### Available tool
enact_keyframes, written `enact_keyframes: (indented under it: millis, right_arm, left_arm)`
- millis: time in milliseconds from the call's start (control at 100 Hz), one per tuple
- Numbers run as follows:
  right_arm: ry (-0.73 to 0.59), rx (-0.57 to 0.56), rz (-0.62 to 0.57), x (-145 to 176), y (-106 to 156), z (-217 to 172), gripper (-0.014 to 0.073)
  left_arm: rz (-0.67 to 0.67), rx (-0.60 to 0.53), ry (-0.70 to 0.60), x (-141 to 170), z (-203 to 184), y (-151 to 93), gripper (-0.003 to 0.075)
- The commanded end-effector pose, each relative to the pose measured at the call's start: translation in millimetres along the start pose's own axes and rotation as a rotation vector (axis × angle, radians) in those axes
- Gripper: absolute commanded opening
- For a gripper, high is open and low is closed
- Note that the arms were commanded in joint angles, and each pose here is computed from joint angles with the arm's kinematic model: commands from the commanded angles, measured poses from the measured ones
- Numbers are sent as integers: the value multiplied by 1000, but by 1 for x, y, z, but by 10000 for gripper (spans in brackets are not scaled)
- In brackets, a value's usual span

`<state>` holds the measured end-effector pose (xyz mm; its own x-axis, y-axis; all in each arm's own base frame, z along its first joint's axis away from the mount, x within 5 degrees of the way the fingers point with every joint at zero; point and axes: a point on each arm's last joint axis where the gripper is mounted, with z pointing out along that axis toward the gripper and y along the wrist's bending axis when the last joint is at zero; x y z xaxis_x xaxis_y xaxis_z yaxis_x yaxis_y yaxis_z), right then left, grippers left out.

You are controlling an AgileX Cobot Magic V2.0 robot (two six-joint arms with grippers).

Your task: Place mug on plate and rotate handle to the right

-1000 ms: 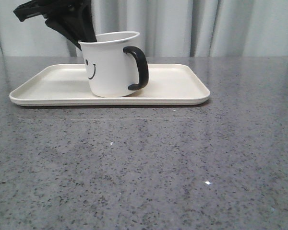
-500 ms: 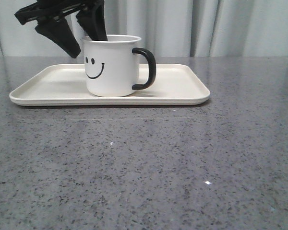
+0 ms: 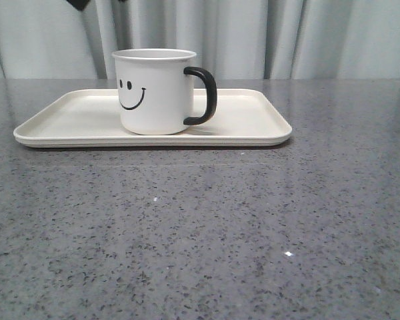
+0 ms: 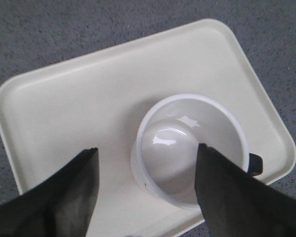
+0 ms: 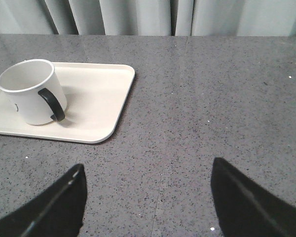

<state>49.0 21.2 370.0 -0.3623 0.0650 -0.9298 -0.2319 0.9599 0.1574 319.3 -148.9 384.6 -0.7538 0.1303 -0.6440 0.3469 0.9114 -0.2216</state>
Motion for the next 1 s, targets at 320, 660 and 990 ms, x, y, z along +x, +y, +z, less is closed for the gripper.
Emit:
enact_keyframes:
  millis: [320,660,990]
  right_arm:
    - [-42,-6,-2,-10,1,-1,533]
    - [-39,-6,-2,-10,1,-1,533]
    - [-38,-6,-2,-10,1,-1,533]
  left_arm:
    - [53,-90,-314,68,-109,10,421]
    - [-6,-173,-368,158,-131,39,421]
    - [-57,-274,-397,217,-134,56,421]
